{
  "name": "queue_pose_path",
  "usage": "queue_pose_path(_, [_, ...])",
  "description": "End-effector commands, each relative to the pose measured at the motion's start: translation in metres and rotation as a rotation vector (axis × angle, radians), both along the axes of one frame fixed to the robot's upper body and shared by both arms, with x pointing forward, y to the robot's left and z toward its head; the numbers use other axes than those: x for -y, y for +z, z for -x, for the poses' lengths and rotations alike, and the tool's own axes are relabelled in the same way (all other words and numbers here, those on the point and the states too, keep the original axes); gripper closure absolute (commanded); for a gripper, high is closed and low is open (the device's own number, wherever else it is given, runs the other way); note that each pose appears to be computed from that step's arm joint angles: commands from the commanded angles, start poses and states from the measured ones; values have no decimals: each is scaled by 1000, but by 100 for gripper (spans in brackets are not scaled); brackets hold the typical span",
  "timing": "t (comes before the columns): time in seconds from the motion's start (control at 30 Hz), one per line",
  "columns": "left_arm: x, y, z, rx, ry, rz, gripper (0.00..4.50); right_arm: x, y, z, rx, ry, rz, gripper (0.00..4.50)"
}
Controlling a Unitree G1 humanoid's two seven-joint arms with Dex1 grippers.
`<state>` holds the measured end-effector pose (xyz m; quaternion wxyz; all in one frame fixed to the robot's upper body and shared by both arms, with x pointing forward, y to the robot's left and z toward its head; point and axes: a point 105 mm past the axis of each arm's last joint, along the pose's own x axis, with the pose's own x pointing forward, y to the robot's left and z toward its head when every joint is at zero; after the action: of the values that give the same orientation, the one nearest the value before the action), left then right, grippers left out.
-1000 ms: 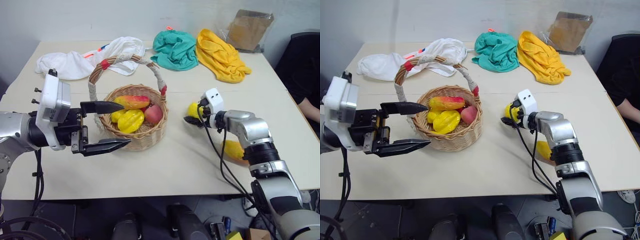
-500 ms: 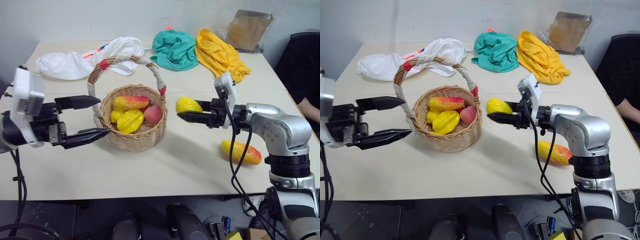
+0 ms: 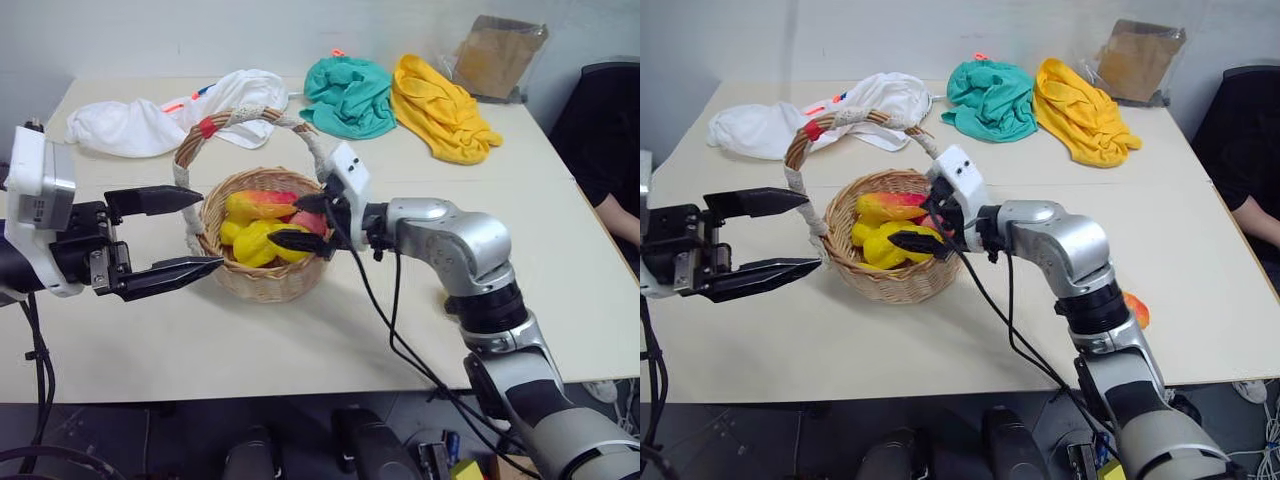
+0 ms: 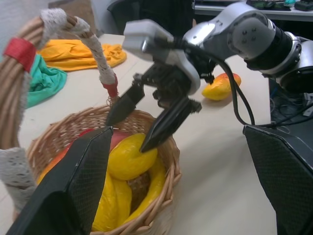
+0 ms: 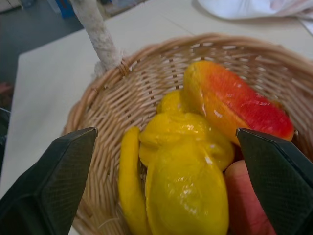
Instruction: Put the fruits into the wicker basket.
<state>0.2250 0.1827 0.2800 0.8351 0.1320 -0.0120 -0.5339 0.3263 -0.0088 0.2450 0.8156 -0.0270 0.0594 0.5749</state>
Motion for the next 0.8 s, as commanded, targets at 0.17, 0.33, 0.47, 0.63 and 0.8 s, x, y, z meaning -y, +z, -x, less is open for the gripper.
queue_pose_path(0.17, [29,-4,1,17,-155,-5,0,124,23,42,107,-51,117,1])
queue_pose_path(0.33, [42,-5,-1,14,-236,-8,0,214,-26,49,44,-218,496,1])
queue_pose_path(0.47, [50,-4,-1,15,-298,-22,0,257,-57,47,11,-304,641,1])
queue_pose_path(0.63, [56,0,-5,26,-339,-33,0,271,-86,54,-57,-283,680,1])
queue_pose_path(0.8, [62,1,-12,47,-351,-20,0,284,-113,33,-72,-400,676,1])
